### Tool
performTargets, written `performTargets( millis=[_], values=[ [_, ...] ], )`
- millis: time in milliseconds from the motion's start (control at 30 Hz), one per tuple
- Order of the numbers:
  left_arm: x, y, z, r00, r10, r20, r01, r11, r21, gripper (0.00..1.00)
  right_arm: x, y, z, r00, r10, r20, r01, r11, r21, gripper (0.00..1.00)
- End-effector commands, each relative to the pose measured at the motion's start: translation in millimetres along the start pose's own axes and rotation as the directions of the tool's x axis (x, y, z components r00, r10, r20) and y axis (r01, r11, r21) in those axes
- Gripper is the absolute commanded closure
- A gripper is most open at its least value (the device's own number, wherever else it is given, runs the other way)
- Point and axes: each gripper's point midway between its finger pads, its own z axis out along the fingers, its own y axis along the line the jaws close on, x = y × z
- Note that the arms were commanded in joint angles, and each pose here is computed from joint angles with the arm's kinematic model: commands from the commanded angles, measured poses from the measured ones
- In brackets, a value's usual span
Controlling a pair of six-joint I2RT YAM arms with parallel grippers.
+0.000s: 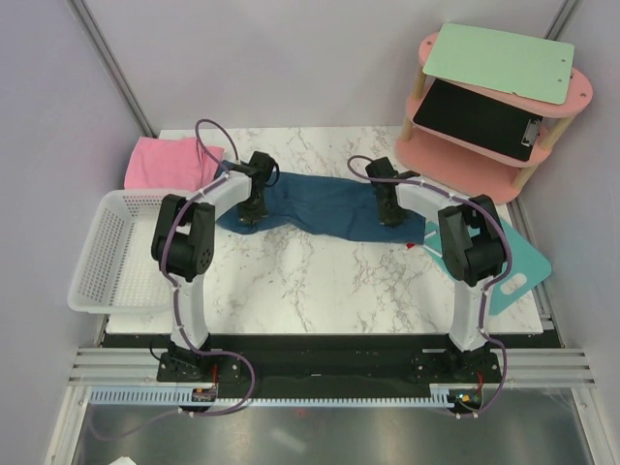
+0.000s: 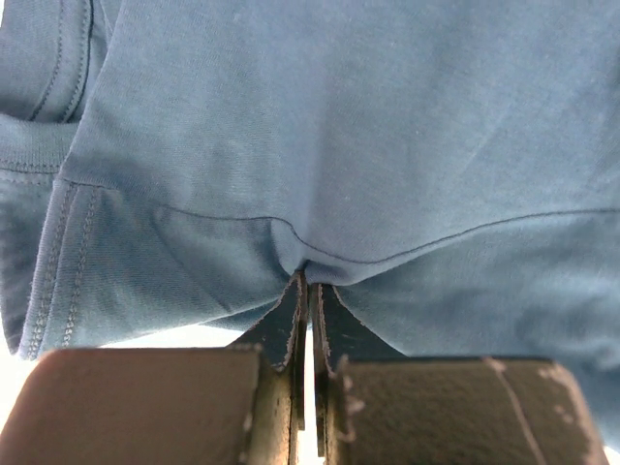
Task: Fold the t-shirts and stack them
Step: Rotate the tshirt 90 degrees
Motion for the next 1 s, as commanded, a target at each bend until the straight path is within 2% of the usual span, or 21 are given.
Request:
performTargets(
  millis=[0,200,233,300,333,400,433,500,667,700,733,800,833,967],
  values=[
    [-18.1,0.5,9.8,1.0,0.027,0.002,-0.026,0.999,-0.044,0.98,60.0,6.6,-20.3,0.985,-0.094,-0.143,0.09,0.995,-0.037,0.91],
    [-42.6,-8.6,18.0,0.996,0.092,-0.014,-0.093,0.993,-0.075,0.98,107.7,27.8,-55.6,0.964,-0.191,-0.184,0.173,0.979,-0.109,0.91],
    [-56.3,-11.0,14.1,0.995,0.098,0.012,-0.096,0.992,-0.078,0.98,113.9,39.0,-67.4,0.96,-0.219,-0.172,0.195,0.97,-0.147,0.91],
    [-58.2,-8.9,23.6,0.991,0.134,-0.011,-0.135,0.984,-0.116,0.98,132.5,52.1,-80.7,0.95,-0.255,-0.182,0.218,0.955,-0.201,0.91],
    [-77.1,-13.3,17.0,0.99,0.137,0.028,-0.133,0.985,-0.112,0.98,139.5,59.1,-86.3,0.945,-0.267,-0.189,0.221,0.947,-0.235,0.91],
    [-77.3,-13.4,28.1,0.986,0.168,-0.012,-0.168,0.976,-0.139,0.98,156.3,80.1,-101.5,0.932,-0.307,-0.192,0.237,0.918,-0.317,0.91],
    [-96.5,-20.8,21.0,0.987,0.158,0.033,-0.153,0.981,-0.12,0.98,159.2,85.0,-104.6,0.931,-0.313,-0.188,0.241,0.913,-0.329,0.91],
    [-102.8,-30.4,23.1,0.986,0.159,0.039,-0.155,0.984,-0.087,0.98,159.6,95.8,-109.4,0.932,-0.323,-0.163,0.249,0.9,-0.359,0.91],
    [-123.7,-38.9,-21.1,0.986,0.081,0.148,-0.084,0.996,0.016,0.98,122.2,117.7,-115.3,0.963,-0.268,-0.026,0.236,0.888,-0.395,0.91],
    [-116.0,-43.2,-18.5,0.984,0.082,0.158,-0.09,0.995,0.044,0.98,112.9,120.5,-118.1,0.968,-0.252,0.007,0.234,0.888,-0.396,0.91],
    [-129.2,-41.7,-55.9,0.969,0.051,0.242,-0.075,0.993,0.092,0.98,95.6,127.9,-123.2,0.973,-0.223,0.062,0.229,0.884,-0.408,0.91],
    [-117.5,-46.7,-66.8,0.964,0.032,0.262,-0.077,0.984,0.162,0.98,75.2,131.2,-126.9,0.974,-0.193,0.12,0.225,0.892,-0.392,0.91],
    [-121.4,-46.4,-100.2,0.949,0.005,0.314,-0.077,0.973,0.217,0.98,56.6,137.9,-134.5,0.972,-0.165,0.169,0.221,0.889,-0.402,0.91],
    [-87.3,-65.2,-136.3,0.95,-0.014,0.31,-0.104,0.928,0.359,0.96,14.8,146.6,-133.0,0.971,-0.104,0.215,0.187,0.89,-0.415,0.91]
  ],
)
